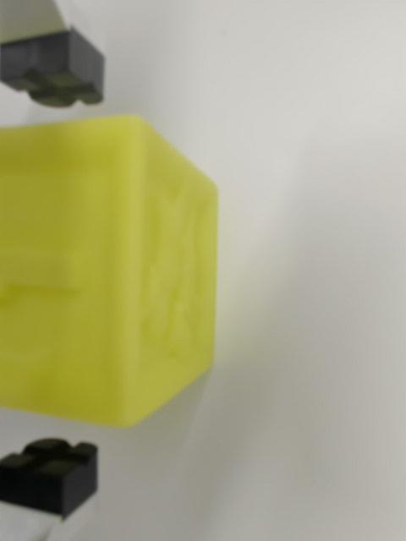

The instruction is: Pick yellow cube

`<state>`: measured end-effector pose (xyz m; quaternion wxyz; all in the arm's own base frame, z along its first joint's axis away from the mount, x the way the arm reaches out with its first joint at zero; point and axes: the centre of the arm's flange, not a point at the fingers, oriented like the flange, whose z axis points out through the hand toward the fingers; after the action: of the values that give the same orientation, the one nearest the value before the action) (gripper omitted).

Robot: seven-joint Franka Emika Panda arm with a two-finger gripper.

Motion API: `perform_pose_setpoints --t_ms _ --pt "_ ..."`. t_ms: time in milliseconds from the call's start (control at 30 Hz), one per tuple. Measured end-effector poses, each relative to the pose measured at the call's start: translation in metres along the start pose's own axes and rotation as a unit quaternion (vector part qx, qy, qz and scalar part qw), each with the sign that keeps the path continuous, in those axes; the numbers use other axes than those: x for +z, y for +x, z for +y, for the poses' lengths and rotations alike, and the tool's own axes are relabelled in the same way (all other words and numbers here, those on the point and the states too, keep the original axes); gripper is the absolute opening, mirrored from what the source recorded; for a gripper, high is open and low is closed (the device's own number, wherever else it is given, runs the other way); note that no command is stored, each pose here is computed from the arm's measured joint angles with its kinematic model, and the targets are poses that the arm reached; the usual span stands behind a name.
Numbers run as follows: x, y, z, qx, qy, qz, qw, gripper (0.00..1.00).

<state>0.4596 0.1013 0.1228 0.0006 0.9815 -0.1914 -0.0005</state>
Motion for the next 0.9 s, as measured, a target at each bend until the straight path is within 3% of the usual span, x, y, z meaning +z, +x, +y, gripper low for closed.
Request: perform_pose_setpoints --t_ms 267,300,900 --pt "0.01 0.0 0.0 0.0 0.0002 -0.0001 1.0 1.0" --pt "0.01 0.0 0.0 0.0 0.0003 0.0 1.0 0.0" --pt "-0.027 0.0 0.0 0.0 0.0006 0.0 1.0 0.0"
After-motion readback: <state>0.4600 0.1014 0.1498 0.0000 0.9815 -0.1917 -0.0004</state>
